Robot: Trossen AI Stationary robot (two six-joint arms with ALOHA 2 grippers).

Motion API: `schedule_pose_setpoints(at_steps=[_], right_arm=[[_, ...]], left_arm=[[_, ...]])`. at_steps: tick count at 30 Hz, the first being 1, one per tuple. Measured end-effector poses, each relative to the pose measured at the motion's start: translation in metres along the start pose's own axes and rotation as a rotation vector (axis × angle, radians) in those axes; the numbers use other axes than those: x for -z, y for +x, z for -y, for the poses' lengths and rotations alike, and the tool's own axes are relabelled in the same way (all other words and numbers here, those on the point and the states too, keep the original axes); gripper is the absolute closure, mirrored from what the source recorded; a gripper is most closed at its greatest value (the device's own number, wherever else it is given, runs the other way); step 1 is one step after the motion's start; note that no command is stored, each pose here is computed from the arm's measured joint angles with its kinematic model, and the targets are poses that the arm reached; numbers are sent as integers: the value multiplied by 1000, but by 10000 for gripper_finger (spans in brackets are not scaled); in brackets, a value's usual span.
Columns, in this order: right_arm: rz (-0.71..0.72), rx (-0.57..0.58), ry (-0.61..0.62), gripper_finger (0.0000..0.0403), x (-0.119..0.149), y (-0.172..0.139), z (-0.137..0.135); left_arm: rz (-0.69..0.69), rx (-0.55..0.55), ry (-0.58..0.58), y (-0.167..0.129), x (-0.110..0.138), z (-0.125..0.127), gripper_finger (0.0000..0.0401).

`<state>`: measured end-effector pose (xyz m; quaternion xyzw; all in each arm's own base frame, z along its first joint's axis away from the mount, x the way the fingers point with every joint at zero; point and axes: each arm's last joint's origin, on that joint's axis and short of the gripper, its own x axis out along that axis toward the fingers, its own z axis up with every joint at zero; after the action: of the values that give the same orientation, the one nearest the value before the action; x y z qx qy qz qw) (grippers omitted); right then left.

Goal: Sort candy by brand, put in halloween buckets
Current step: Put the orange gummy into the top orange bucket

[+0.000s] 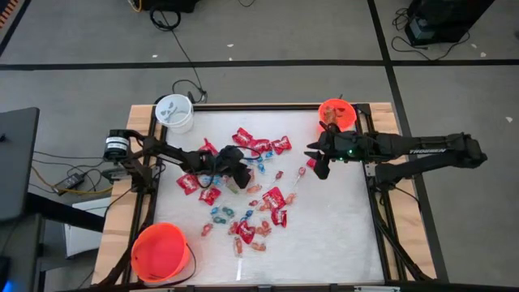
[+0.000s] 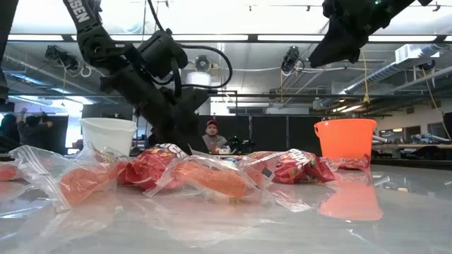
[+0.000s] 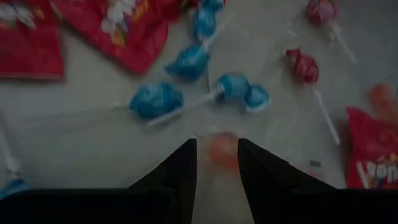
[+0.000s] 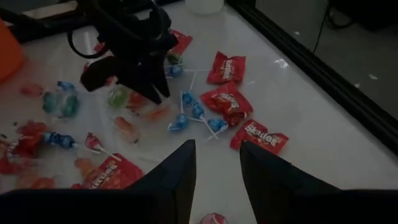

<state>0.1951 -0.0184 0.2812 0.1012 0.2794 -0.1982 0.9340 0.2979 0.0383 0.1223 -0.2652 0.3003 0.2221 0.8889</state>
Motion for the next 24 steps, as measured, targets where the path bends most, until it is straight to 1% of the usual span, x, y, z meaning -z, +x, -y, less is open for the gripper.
schedule_pose_setpoints(at_steps=[2, 6, 8, 11, 14, 15, 17, 20, 24], right_arm=[[-2, 0, -1, 266, 0, 0, 0], [-12, -10, 13, 266, 1, 0, 0], [-17, -10, 19, 266, 1, 0, 0], [-18, -12, 22, 266, 2, 0, 0], [-12, -16, 32, 266, 1, 0, -1], [-15, -16, 37, 266, 1, 1, -2], [-36, -27, 38, 268, 3, 4, -3], [-81, -80, 31, 272, 10, 20, -7], [-86, -163, 52, 276, 20, 43, -17]], left_arm=[[-25, -16, 8, 4, 4, -2, 279], [-16, -13, 22, 10, 6, -4, 280], [-7, -10, 59, 12, 7, -4, 285], [-11, -19, 124, 13, 8, -5, 318], [-17, -6, 168, 14, 8, -5, 378], [-16, 7, 174, 15, 7, -5, 389], [-12, 44, 188, 15, 6, -4, 391], [35, 87, 212, 13, 0, -2, 396], [157, 149, 275, 4, -19, 7, 398]])
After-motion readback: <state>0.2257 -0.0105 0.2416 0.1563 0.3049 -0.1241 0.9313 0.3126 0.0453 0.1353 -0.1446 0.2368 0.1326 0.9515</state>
